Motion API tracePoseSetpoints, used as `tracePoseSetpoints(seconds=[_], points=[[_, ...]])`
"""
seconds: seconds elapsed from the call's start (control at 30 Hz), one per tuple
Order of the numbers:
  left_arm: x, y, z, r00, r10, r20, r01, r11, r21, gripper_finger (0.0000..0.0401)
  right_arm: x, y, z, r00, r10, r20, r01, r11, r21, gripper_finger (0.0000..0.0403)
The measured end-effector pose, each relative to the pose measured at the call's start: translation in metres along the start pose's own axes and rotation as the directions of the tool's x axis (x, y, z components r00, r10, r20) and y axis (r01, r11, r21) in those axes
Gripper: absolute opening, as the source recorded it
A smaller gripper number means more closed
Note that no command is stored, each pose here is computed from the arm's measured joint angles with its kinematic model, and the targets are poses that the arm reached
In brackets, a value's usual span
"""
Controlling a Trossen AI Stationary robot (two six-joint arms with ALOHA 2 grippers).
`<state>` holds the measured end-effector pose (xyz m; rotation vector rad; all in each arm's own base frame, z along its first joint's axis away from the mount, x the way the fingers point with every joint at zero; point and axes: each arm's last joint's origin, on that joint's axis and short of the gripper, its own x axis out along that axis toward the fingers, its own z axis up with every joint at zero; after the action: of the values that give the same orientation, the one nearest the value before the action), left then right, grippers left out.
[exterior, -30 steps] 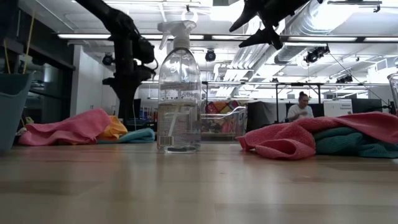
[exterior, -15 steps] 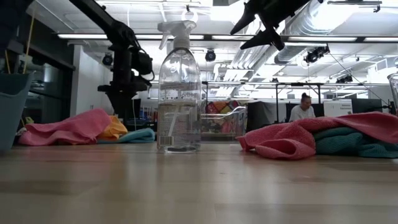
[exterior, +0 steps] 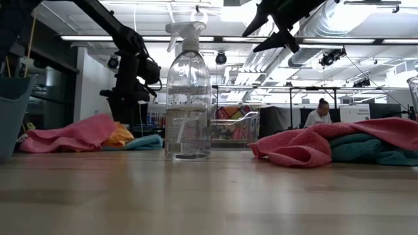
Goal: Sort microfiber towel by color & place in baskets
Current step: Put the yellow towel into the bottom transparent bin
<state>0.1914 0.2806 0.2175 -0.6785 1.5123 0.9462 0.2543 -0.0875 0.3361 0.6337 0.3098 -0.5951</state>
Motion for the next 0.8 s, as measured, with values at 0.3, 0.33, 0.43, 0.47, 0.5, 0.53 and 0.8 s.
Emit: tracePoseSetpoints(seconds=[0.3,0.33,0.43,0.47,0.5,0.53,0.8], points=[[-0.0002,-0.0027,-0.0006,1.0,0.001,-0.005,-0.001,1.0,-0.014,0.0117,0.0,0.0,0.0,1.0,0.0,0.0,0.0,1.0,0.007,0.0245],[-0.0002,-0.0029,-0.0005,1.0,-0.003,-0.004,0.003,1.0,-0.02,0.0117,0.0,0.0001,-0.0001,1.0,0.0,0.0,0.0,1.0,0.007,0.0245],[-0.0002,-0.0033,-0.0006,1.0,-0.019,-0.007,0.019,0.999,-0.032,0.0117,0.0,0.0001,-0.0001,1.0,0.0,0.0,0.0,1.0,0.007,0.0245],[-0.0002,-0.0031,-0.0006,1.0,-0.014,-0.006,0.013,1.0,-0.026,0.0117,0.0,0.0001,-0.0001,1.0,0.0,0.0,0.0,1.0,0.005,0.0245],[-0.0002,-0.0027,-0.0006,1.0,0.0,-0.005,0.0,1.0,-0.024,0.0117,0.0,0.0001,-0.0001,1.0,0.0,0.0,0.0,1.0,0.002,0.0245],[-0.0001,-0.0022,-0.0006,1.0,0.014,-0.004,-0.014,1.0,-0.024,0.0117,0.0,0.0001,-0.0001,1.0,0.0,0.0,0.0,1.0,0.001,0.0245],[0.0,-0.0019,-0.0001,1.0,0.024,0.0,-0.024,0.999,-0.036,0.0117,0.0,0.0002,-0.0001,1.0,0.0,0.0,0.0,1.0,0.002,0.0245]])
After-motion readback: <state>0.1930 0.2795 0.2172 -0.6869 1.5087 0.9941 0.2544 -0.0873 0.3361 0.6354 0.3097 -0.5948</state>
